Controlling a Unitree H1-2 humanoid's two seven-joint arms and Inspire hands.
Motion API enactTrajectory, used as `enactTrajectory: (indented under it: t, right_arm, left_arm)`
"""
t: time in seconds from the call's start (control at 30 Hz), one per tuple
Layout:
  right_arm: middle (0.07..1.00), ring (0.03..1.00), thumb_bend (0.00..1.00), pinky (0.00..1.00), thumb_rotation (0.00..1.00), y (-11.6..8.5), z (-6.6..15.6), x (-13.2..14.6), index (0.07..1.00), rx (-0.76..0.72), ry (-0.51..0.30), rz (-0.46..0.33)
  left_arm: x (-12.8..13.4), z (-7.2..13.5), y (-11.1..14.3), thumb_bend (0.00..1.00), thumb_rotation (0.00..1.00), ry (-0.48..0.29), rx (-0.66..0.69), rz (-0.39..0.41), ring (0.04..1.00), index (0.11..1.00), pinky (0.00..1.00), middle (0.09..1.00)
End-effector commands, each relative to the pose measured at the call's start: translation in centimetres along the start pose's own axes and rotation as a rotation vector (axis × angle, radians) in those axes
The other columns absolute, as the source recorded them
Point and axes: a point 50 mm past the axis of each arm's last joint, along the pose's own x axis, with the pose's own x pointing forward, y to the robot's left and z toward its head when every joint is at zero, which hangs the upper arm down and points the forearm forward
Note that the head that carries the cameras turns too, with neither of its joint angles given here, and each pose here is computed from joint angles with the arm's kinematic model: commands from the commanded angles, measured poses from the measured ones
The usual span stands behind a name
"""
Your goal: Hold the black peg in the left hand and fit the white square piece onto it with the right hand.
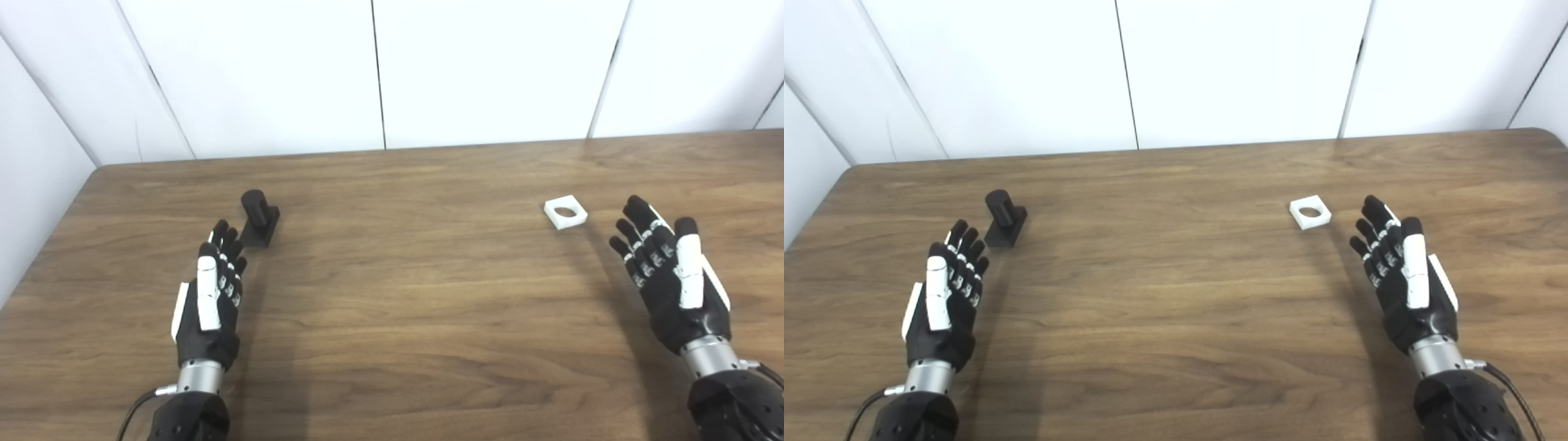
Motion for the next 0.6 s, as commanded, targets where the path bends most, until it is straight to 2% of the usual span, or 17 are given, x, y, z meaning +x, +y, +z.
enactTrajectory:
  t: [0.0, 0.4, 0.57]
  right_arm:
    - [0.977, 0.974, 0.6, 0.94, 0.87, 0.83, 1.51, 0.9, 0.916, 0.011, -0.08, 0.041]
    - [0.966, 0.967, 0.58, 0.91, 0.87, 1.49, 1.54, 1.24, 0.898, -0.017, -0.083, 0.049]
    - [0.954, 0.951, 0.59, 0.9, 0.83, 1.55, 1.39, 1.3, 0.889, -0.022, -0.08, 0.042]
  left_arm:
    - [0.6, 1.88, -0.2, 0.5, 0.97, -0.079, 0.014, -0.032, 1.0, 1.0, 1.0, 1.0]
    - [0.63, 2.2, -0.46, 0.48, 0.99, -0.083, 0.029, -0.037, 1.0, 0.996, 1.0, 1.0]
    - [0.75, 2.63, -0.41, 0.47, 0.98, -0.078, 0.064, -0.036, 1.0, 1.0, 1.0, 1.0]
